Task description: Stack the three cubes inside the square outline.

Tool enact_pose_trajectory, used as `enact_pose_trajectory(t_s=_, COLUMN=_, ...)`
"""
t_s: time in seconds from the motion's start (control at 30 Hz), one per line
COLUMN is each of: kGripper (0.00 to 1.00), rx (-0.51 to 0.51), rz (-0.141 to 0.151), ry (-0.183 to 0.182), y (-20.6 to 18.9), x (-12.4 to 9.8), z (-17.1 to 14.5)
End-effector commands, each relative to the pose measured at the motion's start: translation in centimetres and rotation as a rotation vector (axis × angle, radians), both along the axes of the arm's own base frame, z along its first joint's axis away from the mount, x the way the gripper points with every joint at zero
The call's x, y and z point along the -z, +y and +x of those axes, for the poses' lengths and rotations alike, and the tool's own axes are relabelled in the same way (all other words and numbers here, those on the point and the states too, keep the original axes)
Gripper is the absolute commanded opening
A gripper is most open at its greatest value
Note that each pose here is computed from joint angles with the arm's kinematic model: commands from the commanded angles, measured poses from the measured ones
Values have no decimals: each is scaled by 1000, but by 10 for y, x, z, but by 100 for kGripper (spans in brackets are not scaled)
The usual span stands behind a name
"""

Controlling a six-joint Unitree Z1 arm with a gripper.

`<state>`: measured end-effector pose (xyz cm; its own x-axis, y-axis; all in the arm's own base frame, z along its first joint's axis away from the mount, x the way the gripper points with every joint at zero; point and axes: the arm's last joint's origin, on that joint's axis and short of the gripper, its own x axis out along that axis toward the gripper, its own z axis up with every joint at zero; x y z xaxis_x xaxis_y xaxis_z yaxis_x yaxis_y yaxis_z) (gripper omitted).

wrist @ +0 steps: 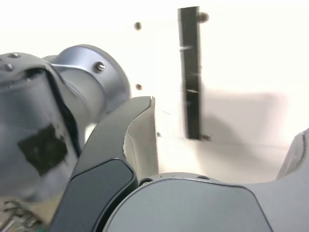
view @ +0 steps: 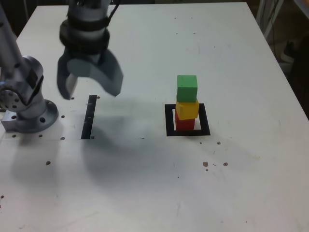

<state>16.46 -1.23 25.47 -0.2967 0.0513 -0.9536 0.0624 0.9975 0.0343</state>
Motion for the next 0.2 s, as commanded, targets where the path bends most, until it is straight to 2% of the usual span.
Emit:
enact_pose_trajectory(t_s=0.0, kGripper=100, rx=12, rz=5, ry=5, y=-1, x=5, z=-6)
enact_pose_trajectory(t_s=0.17, kGripper=100, rx=22, rz=18, ry=9, y=-2, x=11, z=-9)
